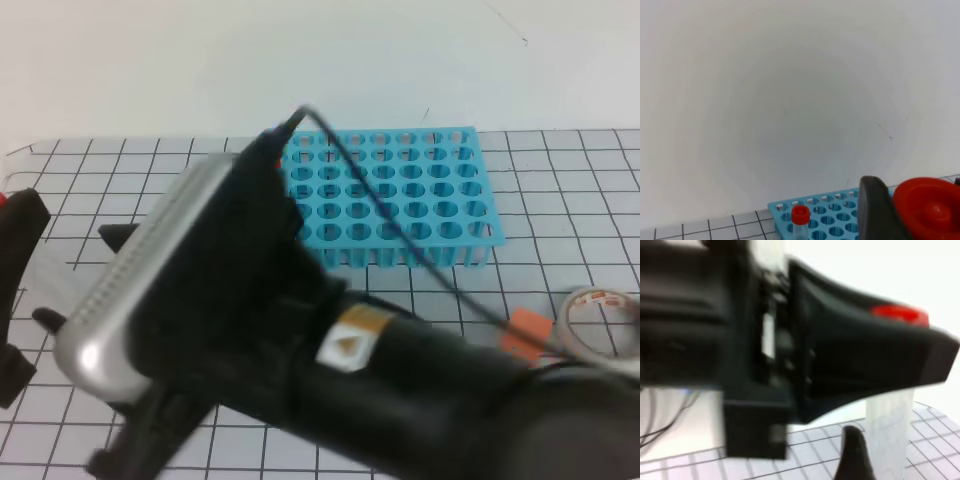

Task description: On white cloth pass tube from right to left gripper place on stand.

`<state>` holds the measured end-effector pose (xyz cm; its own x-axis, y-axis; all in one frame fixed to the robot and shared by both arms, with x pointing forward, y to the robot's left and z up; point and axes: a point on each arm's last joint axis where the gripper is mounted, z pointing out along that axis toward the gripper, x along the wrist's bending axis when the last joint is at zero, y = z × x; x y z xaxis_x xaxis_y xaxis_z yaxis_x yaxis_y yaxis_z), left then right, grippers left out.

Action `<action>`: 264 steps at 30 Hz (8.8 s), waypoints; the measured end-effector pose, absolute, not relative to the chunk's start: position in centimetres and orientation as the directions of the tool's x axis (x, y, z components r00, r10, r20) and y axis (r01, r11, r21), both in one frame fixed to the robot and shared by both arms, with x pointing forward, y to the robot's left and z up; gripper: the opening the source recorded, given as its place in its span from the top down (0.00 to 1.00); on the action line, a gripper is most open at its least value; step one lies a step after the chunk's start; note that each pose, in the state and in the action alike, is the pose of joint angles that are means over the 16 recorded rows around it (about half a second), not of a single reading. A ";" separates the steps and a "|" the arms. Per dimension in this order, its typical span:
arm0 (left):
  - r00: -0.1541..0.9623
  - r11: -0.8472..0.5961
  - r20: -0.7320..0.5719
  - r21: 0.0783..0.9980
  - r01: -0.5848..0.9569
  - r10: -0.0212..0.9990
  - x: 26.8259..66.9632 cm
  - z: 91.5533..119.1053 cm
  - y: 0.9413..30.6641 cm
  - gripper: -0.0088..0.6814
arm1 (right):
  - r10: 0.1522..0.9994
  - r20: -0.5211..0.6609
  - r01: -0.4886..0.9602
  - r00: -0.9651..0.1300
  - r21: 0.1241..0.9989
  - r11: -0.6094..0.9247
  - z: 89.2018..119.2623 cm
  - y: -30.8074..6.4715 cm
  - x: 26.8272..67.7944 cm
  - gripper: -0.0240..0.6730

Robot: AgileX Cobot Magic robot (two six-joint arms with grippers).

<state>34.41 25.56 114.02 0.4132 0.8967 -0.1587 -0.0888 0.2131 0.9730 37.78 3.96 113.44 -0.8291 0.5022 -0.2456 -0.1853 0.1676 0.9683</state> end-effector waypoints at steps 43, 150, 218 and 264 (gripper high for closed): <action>0.428 0.116 -0.083 0.992 -0.053 0.900 34.4 113.4 25.3 0.62 | 0.794 -0.524 -0.095 -0.308 0.848 0.522 113.6 -23.8 33.7 0.97; 0.463 0.152 -0.176 0.984 0.090 0.869 64.4 104.1 12.6 0.62 | 0.659 -0.396 -0.008 -0.639 0.861 0.509 108.7 -35.4 27.1 0.97; 0.452 0.075 -0.075 0.997 0.018 0.889 65.3 102.5 12.6 0.37 | 0.663 -0.396 0.011 -0.636 0.854 0.521 108.4 -35.7 27.1 0.97; 0.299 -0.073 0.138 0.973 -0.220 0.944 27.8 111.7 29.0 0.99 | 0.663 -0.396 0.011 -0.636 0.854 0.521 108.4 -35.7 27.1 0.97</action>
<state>27.81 29.02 111.72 0.2988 0.9443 0.1382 -0.2197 -0.0729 0.9729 27.06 -35.68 108.43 -0.6356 0.6628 -0.3959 0.0114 0.5208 0.8536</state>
